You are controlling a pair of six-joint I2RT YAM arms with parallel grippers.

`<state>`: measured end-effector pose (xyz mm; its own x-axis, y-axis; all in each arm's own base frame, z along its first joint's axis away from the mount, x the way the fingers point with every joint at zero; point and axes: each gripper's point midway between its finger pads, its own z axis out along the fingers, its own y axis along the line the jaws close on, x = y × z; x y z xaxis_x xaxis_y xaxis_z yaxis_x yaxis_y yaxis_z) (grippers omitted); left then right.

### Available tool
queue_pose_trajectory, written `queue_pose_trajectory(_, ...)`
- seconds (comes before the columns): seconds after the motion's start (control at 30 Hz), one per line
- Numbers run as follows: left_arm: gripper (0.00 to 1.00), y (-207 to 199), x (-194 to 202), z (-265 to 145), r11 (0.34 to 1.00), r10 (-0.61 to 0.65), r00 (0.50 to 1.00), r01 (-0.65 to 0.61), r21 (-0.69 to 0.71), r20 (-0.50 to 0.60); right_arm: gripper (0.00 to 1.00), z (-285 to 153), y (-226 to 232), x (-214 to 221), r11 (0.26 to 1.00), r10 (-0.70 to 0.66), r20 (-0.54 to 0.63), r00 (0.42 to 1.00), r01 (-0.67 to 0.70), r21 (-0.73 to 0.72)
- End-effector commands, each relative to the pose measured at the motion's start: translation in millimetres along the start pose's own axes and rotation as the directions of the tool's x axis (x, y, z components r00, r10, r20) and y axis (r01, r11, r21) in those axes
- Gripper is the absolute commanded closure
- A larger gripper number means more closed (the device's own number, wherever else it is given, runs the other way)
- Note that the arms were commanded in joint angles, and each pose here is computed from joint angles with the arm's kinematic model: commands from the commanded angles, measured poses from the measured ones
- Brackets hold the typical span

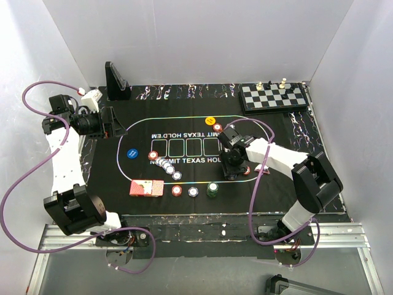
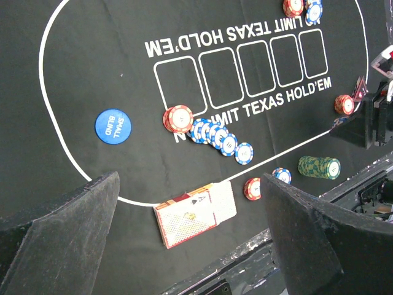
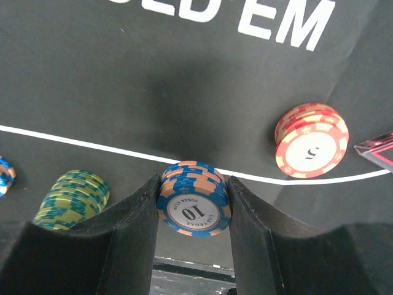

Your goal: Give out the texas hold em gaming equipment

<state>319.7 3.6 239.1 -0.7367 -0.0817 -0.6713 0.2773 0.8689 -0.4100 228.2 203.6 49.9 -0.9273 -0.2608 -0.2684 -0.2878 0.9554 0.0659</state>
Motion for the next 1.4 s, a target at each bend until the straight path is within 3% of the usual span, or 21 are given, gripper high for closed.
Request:
queue_pose_trajectory(0.0,0.0,-8.2,-5.6,-6.3,1.0,0.007,1.0,-0.008,0.025,0.026,0.86,-5.7,-2.3,-1.2,0.996,0.091,0.05,0.995,-0.092,0.004)
queue_pose_trajectory(0.23,0.0,-6.0,-1.7,-4.5,1.0,0.007,1.0,-0.007,0.019,0.019,0.77,2.6,-10.4,8.9,0.992,0.12,0.039,0.992,-0.121,0.041)
queue_pose_trajectory(0.53,0.0,-4.0,-1.5,-3.5,1.0,0.006,1.0,-0.007,0.012,0.022,0.73,9.5,-22.3,16.9,0.985,0.139,0.03,0.99,-0.142,0.103)
queue_pose_trajectory(0.67,0.0,-4.9,-1.6,-3.6,1.0,0.004,1.0,-0.004,0.014,0.025,0.53,15.3,-21.1,20.9,0.986,0.138,0.012,0.99,-0.139,0.098)
queue_pose_trajectory(0.97,0.0,-5.3,-1.8,-6.1,1.0,0.013,0.999,-0.014,0.005,0.031,0.26,7.9,-11.5,15.3,0.989,0.138,0.011,0.99,-0.138,0.052)
queue_pose_trajectory(1.37,0.0,-8.3,-2.8,-5.9,1.0,0.007,0.999,-0.008,0.017,0.039,0.23,-78.9,17.0,-24.1,0.993,0.095,0.197,0.976,-0.079,-0.088)
